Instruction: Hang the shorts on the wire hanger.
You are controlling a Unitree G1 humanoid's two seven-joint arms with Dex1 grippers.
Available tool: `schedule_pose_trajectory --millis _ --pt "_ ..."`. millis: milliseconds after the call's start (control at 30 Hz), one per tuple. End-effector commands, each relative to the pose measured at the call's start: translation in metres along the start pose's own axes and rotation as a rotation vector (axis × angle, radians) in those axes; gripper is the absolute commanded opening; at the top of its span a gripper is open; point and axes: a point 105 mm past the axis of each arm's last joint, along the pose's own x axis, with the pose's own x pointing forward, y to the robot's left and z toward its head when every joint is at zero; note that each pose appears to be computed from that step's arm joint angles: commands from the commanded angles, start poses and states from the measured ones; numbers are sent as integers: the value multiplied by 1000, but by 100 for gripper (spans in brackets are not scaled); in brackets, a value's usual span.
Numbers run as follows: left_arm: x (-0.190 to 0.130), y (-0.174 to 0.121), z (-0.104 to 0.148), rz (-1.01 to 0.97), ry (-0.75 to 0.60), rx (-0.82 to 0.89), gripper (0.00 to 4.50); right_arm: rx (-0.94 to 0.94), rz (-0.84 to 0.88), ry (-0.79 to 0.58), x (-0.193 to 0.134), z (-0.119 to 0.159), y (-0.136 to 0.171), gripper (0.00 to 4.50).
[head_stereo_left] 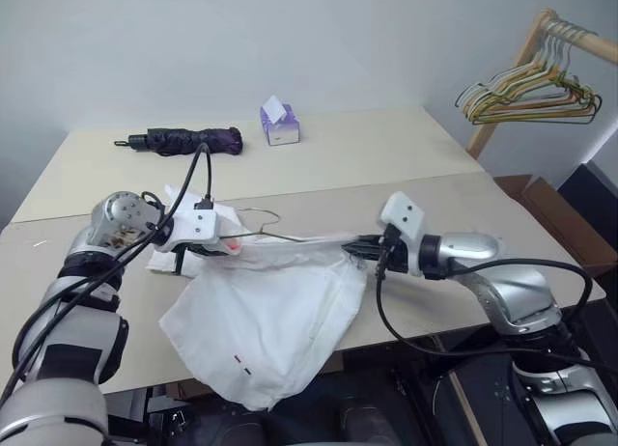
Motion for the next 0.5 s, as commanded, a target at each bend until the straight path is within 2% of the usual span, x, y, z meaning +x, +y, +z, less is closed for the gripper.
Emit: schedule_pose_trajectory --millis 33,267,500 --pt "-7 19 21 69 -72 16 0 -61 -5 -26 -3 14 -2 213" --pt "-14 29 33 116 -106 51 0 -106 7 16 -21 22 -14 448" --pt "-26 50 61 173 -182 102 0 -178 29 182 -7 27 -37 448"
